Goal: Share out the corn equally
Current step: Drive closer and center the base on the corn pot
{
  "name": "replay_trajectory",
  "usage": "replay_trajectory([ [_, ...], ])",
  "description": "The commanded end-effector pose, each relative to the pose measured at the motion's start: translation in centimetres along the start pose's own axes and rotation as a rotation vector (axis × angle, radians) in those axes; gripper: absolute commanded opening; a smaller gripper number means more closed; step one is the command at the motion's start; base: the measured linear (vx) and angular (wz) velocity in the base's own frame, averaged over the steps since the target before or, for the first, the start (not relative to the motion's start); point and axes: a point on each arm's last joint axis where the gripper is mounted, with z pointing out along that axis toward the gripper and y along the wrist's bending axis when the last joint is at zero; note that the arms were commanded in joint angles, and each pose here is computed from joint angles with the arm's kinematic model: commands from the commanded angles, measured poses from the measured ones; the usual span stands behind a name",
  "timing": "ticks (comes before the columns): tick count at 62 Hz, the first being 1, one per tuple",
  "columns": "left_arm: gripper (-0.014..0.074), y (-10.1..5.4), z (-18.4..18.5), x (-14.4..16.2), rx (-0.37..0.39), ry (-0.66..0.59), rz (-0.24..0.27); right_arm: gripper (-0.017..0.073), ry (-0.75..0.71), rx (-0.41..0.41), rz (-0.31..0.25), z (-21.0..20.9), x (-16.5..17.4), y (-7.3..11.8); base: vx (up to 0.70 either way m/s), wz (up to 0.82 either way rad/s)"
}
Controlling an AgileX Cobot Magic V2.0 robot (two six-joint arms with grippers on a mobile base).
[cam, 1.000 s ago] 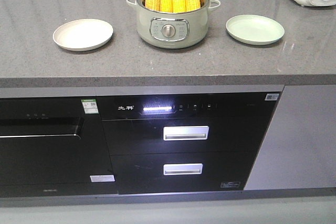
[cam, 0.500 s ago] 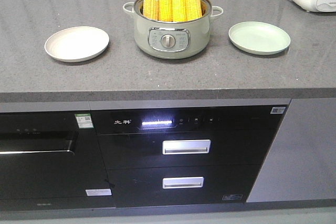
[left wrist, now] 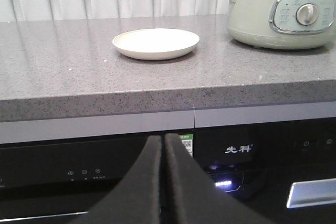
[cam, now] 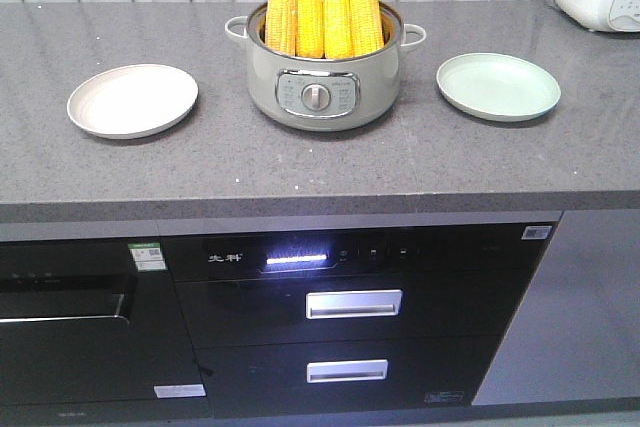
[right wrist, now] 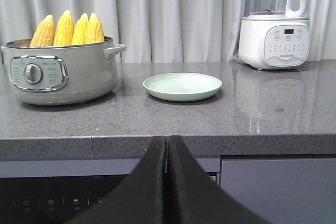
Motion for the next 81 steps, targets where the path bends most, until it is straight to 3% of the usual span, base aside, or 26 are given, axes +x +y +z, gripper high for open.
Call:
replay_trajectory([
  [1,-0.0007,0.00,-0.13,-0.62,0.000,-0.083,-0.010,-0.0001,-0.072,-0.006,-0.020,-0.04,-0.44,0.06,0.10,-0.02],
  [81,-0.0007,0.00,-0.13,-0.62,0.000,-0.083,-0.010,-0.0001,-0.072,-0.006,-0.020,-0.04,-0.44,0.06,0.08,-0.02],
])
